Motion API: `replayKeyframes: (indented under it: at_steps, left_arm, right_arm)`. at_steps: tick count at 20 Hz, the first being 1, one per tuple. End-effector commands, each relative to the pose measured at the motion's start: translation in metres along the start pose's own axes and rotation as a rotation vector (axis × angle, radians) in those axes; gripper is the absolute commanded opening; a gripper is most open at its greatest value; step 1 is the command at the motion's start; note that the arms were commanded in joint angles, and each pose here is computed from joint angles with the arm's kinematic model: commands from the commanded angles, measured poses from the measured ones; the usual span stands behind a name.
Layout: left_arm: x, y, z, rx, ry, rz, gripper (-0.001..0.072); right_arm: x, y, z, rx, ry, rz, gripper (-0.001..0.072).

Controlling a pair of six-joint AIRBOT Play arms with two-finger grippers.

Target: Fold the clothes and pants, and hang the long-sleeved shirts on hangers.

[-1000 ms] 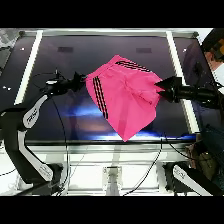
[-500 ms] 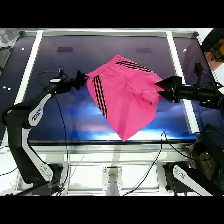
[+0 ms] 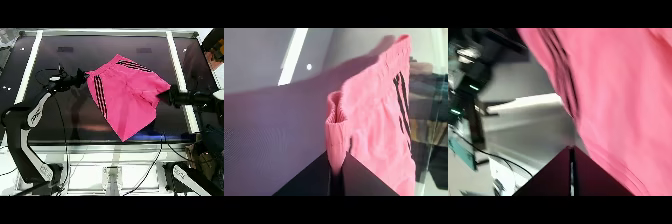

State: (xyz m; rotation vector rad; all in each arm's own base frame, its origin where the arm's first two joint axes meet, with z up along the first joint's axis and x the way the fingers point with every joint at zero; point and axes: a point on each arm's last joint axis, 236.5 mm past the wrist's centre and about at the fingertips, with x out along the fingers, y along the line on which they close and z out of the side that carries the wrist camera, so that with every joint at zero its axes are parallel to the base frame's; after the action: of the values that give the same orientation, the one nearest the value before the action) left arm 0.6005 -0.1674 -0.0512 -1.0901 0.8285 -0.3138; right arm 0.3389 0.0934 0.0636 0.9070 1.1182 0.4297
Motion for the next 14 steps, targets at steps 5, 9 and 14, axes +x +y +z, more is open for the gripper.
replayKeyframes:
  at_steps: [5, 9, 14]
  left_arm:
    - [0.001, -0.03, -0.014, 0.104, 0.009, -0.026, 0.002]
    - [0.004, -0.035, -0.023, 0.113, 0.024, -0.032, 0.0021]
    - [0.009, -0.04, -0.034, 0.122, 0.041, -0.037, 0.0021]
  right_arm:
    - [0.039, -0.076, -0.128, 0.282, 0.12, -0.019, 0.0018]
    - [0.05, -0.105, -0.177, 0.489, 0.18, -0.067, 0.0419]
    - [0.055, -0.114, -0.165, 0.529, 0.102, -0.072, 0.0417]
